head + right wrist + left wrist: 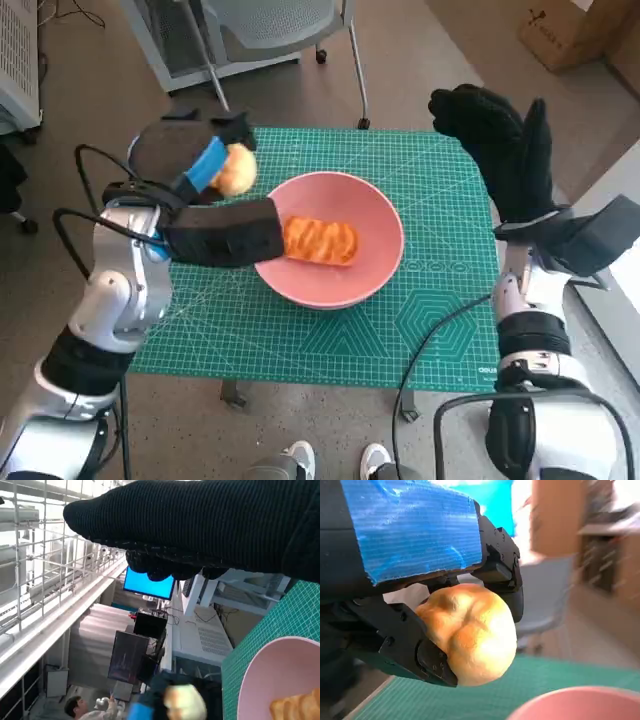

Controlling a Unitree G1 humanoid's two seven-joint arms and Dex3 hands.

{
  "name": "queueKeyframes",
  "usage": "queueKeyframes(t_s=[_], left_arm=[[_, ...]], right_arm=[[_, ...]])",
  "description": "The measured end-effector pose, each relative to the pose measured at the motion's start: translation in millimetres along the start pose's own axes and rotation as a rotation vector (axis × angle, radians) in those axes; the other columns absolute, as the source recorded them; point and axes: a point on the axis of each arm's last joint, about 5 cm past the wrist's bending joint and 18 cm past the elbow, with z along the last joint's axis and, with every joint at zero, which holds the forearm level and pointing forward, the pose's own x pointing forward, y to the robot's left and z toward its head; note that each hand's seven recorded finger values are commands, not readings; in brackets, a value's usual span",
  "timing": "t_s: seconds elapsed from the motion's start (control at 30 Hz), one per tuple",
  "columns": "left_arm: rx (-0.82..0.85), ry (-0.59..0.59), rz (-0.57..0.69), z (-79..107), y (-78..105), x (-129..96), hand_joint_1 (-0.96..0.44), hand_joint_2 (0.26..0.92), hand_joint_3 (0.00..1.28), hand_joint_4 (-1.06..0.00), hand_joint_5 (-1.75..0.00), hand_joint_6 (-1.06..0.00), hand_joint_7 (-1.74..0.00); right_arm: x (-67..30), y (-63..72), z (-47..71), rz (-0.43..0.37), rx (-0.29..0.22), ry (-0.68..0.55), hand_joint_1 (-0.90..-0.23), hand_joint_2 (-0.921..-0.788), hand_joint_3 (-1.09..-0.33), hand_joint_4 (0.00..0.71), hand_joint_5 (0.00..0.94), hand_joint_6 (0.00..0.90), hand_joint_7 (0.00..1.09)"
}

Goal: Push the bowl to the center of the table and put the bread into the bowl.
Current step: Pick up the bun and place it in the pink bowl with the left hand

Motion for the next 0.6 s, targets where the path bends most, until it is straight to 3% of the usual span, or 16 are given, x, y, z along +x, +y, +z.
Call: queueKeyframes(t_s=[0.23, 0.6], left_arm=[[-0.028, -0.127, 0.026, 25.8, 1.5, 1.8, 0.00, 0.912, 0.03, -0.77, -1.07, -0.68, -1.12], [-0.031, -0.140, -0.108, 39.5, -29.1, 16.1, 0.00, 0.919, 0.01, -0.78, -1.08, -0.67, -1.12]], right_arm=[[2.6, 7.0, -3.1, 0.017, 0.014, -0.001, -0.681, -0.921, -0.752, 0.218, 0.005, 0.350, 0.00], [2.2, 6.1, -2.7, 0.012, 0.013, -0.004, -0.696, -0.921, -0.745, 0.221, 0.004, 0.352, 0.00]])
